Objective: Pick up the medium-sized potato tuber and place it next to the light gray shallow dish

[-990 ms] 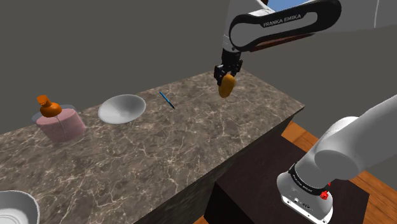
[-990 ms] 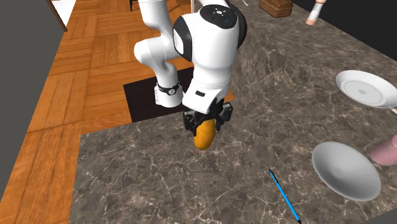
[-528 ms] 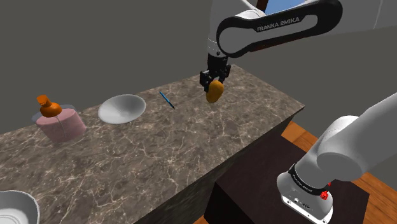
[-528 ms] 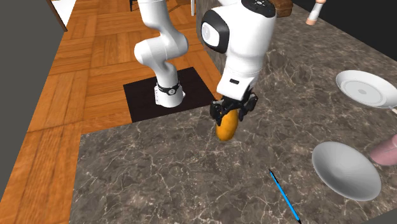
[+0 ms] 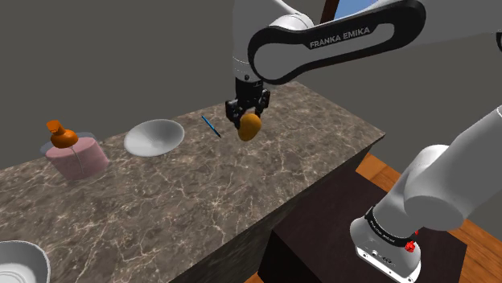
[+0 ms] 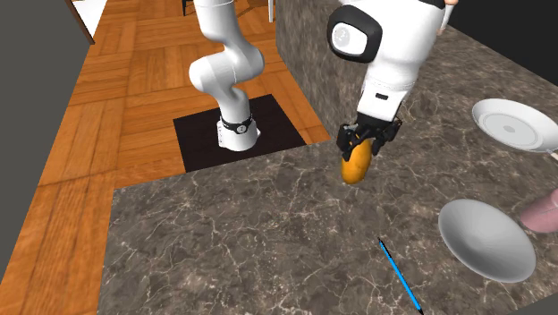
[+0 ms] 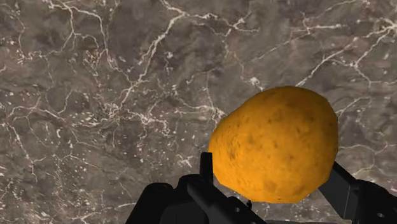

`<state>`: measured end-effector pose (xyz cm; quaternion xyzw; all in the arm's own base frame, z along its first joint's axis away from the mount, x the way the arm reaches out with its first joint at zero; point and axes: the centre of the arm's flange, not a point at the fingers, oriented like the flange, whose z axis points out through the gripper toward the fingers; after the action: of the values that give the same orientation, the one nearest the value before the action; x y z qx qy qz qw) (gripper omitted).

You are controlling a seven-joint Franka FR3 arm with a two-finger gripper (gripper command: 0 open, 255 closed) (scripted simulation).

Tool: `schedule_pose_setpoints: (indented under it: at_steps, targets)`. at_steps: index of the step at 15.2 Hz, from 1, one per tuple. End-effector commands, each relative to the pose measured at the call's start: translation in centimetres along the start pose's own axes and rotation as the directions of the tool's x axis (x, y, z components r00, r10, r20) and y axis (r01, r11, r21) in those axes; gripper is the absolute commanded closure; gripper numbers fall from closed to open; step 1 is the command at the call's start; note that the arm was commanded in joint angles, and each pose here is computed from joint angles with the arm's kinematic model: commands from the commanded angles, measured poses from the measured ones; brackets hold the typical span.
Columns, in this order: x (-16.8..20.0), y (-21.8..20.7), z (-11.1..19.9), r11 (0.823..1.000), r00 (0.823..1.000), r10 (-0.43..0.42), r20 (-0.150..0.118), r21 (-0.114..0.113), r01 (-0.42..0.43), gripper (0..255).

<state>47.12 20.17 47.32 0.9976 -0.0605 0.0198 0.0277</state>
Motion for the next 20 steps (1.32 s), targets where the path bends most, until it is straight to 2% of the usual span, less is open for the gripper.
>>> schedule_pose_setpoints:
  at_steps: [1,9,20]
  targets:
    - [-0.4,-2.6,0.0,1.0,1.0,0.002,0.0,0.0,-0.002,255]
    - [-1.9,-12.5,-0.7,1.0,1.0,0.002,0.0,0.0,-0.002,255]
    - [-2.1,-12.8,5.1,1.0,1.0,0.002,0.0,0.0,-0.002,255]
